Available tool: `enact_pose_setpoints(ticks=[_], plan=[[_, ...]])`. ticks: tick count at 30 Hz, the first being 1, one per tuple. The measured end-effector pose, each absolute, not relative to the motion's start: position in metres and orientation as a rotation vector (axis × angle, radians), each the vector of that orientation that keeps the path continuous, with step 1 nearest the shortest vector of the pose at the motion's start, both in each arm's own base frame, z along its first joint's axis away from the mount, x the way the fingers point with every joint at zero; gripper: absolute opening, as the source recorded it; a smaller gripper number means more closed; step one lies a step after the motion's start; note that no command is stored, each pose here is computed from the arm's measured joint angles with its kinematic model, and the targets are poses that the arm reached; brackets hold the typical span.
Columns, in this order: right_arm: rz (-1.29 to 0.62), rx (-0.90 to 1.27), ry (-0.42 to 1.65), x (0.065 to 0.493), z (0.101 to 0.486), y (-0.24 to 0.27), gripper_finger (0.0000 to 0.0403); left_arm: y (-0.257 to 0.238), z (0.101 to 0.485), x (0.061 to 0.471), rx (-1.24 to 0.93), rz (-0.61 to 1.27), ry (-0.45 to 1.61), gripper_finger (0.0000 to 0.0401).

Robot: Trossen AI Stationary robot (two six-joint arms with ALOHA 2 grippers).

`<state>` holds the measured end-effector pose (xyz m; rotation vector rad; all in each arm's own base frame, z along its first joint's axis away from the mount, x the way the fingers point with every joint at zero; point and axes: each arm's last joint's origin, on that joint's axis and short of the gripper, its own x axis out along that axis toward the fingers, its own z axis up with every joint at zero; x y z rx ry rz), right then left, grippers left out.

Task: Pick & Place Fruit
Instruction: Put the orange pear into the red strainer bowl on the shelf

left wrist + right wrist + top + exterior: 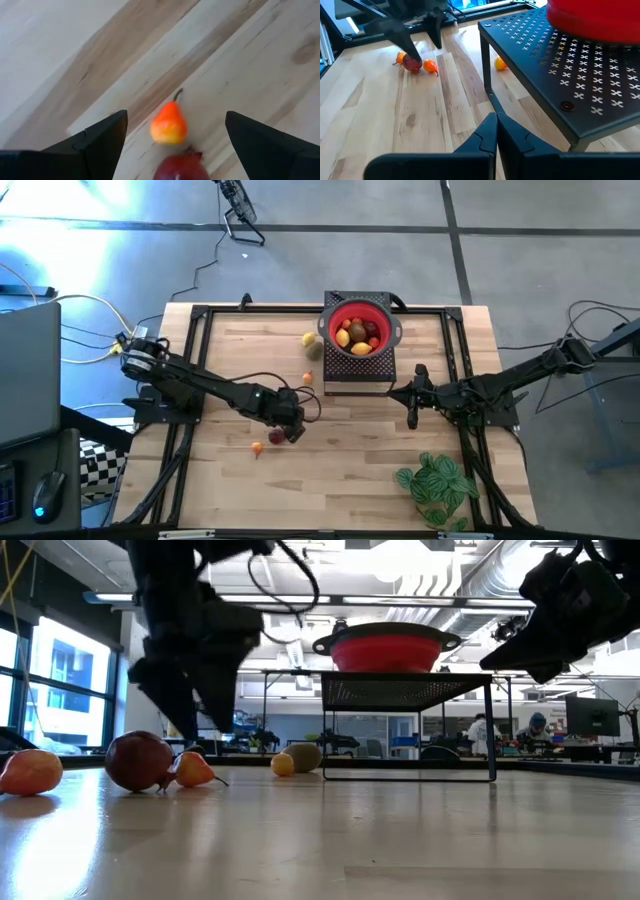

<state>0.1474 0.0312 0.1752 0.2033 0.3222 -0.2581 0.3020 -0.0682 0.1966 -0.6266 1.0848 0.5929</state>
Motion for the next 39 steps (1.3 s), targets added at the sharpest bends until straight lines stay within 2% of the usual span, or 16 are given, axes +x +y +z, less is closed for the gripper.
enact_pose_setpoints(ticks=[18, 39], plan=[[-0.257, 0.204, 0.321, 0.147, 0.175, 0.031, 0.0002, -0.072, 0.167, 0.310, -0.564, 0.565, 1.205, 0.0331], [-0.258, 0.203, 0.322, 0.147, 0.175, 0.031, 0.0002, -0.072, 0.165, 0.311, -0.554, 0.556, 1.208, 0.0331]])
